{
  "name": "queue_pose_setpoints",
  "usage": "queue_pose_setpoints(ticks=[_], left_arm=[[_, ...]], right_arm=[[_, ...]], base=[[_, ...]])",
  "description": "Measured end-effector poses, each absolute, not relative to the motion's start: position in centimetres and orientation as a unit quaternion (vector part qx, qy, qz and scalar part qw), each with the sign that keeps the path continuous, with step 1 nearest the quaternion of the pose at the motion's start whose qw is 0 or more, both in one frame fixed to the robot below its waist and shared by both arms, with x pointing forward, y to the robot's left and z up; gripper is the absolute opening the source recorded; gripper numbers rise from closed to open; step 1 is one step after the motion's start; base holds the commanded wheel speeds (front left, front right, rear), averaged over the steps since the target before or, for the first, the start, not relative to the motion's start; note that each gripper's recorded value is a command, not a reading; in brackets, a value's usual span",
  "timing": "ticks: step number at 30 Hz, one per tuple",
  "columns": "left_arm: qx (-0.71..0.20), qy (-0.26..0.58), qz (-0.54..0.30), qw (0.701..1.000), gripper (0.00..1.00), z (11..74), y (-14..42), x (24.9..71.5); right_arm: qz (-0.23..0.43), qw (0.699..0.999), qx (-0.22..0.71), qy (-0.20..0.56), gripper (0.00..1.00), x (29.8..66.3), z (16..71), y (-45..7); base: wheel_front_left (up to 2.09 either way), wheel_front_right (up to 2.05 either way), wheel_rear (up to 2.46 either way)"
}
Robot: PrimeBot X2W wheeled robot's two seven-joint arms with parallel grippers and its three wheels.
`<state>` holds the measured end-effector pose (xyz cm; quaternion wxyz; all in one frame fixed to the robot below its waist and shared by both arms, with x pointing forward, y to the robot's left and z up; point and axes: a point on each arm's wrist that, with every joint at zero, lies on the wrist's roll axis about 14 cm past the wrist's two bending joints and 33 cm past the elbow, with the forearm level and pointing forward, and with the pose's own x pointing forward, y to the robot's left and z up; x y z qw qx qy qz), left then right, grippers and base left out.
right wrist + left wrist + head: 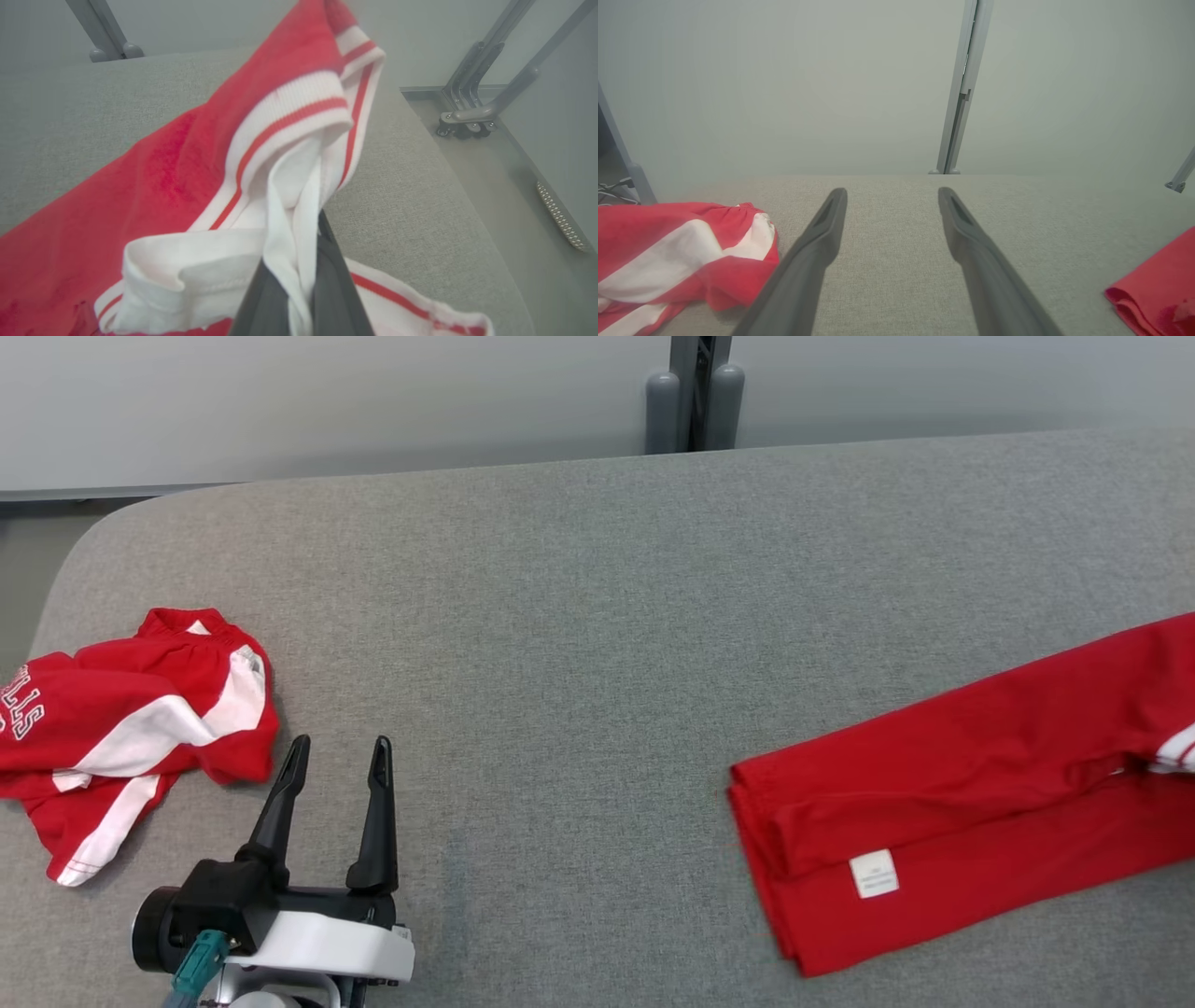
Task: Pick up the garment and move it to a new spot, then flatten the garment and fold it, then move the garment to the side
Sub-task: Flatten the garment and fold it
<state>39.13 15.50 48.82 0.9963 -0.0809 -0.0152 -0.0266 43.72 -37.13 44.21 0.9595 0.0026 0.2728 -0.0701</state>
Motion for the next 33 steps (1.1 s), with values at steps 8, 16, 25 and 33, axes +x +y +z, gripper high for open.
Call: queue_pose_setpoints(ticks=[8,16,25,33], left_arm=[[-0.092,-0.026,-0.016,0.995,1.00,49.5,15.9,39.1],[-0.102,-0.028,-0.020,0.994,1.00,49.9,15.3,38.5],[-0.115,-0.033,-0.030,0.992,1.00,50.5,14.2,37.8],[-0.124,-0.037,-0.017,0.991,1.00,50.8,14.8,37.3]], right_arm=[[-0.076,0.956,-0.031,0.282,0.00,44.5,44.9,-37.6],[-0.024,0.952,-0.037,0.302,0.00,43.6,44.2,-34.1],[0.051,0.951,-0.029,0.303,0.00,41.9,45.5,-29.5],[0.088,0.941,0.054,0.321,0.00,39.7,43.4,-24.3]], base=[[0.00,0.00,0.00],[0.00,0.00,0.00],[0.00,0.00,0.00],[0.00,0.00,0.00]])
